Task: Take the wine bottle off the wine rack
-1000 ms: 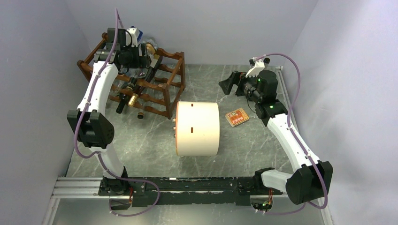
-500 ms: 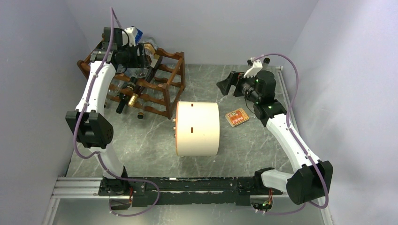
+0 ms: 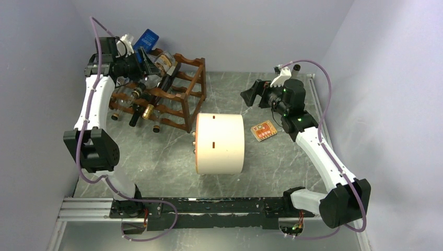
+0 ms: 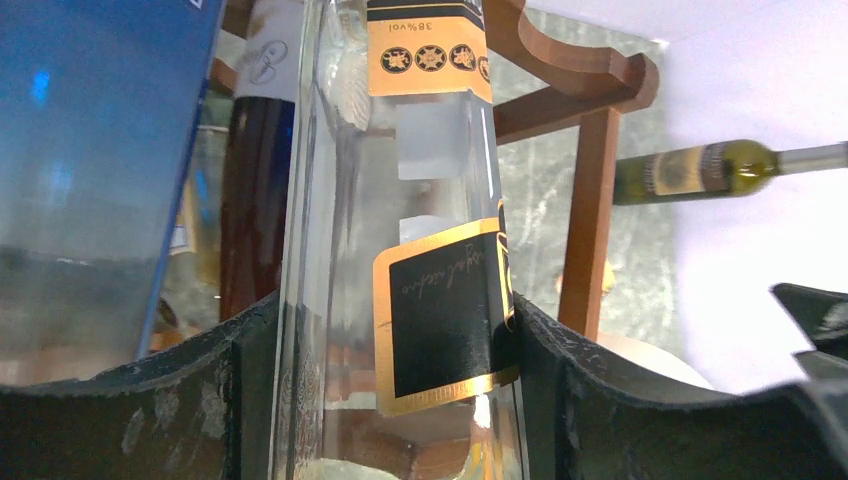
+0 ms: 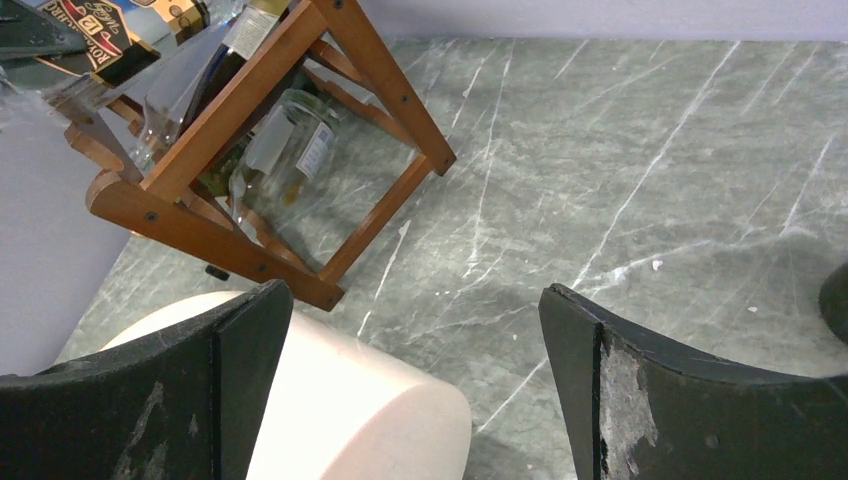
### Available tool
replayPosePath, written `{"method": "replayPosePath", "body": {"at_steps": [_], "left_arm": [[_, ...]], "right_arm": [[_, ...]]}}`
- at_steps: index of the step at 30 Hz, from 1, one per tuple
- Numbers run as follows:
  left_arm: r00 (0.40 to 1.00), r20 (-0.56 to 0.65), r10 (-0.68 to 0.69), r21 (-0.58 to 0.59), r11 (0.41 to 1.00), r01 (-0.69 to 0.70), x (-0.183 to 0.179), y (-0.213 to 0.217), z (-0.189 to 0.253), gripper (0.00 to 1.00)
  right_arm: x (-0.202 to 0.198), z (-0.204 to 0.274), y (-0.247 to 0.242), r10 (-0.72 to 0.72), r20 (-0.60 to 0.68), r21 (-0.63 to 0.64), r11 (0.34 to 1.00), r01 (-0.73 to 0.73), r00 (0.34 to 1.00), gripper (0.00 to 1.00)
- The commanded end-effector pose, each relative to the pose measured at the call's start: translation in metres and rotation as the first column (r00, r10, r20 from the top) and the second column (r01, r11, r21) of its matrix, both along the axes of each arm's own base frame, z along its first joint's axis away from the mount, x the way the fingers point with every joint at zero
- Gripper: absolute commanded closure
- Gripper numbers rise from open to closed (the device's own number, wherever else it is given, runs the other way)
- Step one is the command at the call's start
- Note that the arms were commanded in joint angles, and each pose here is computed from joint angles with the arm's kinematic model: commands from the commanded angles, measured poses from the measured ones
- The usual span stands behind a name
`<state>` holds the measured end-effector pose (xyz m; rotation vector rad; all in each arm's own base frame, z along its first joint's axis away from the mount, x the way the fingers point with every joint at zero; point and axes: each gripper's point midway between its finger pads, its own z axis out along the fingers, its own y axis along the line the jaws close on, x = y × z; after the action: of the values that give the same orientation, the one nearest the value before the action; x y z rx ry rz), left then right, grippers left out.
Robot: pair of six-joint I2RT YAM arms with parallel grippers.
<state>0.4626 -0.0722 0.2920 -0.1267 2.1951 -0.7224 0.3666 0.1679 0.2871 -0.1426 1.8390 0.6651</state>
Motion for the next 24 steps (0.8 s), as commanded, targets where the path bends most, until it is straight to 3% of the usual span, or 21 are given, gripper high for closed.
{"method": "replayPosePath", "body": {"at_steps": [1, 8, 16, 24], "left_arm": [[0.979, 0.179, -0.095, -0.215, 0.968, 0.133, -0.006, -0.020, 0.062, 0.93], [0.966, 0.218, -0.140, -0.345, 0.915, 0.210, -0.019, -0.027, 0.077, 0.93], [0.941, 0.294, -0.169, -0.378, 0.883, 0.277, -0.044, -0.036, 0.126, 0.93], [0.922, 0.331, -0.200, -0.353, 0.880, 0.317, -0.084, -0.045, 0.144, 0.93]], "right_arm": [[0.001, 0.015, 0.002, -0.007, 0.031, 0.008, 1.000, 0.007, 0.999, 0.00], [0.000, 0.015, 0.002, -0.010, 0.032, -0.007, 1.000, 0.010, 0.999, 0.00], [0.003, 0.025, 0.012, 0.014, 0.076, -0.057, 0.998, -0.010, 0.997, 0.00], [-0.010, 0.050, 0.051, 0.208, 0.217, -0.208, 0.964, -0.162, 0.954, 0.00]]}}
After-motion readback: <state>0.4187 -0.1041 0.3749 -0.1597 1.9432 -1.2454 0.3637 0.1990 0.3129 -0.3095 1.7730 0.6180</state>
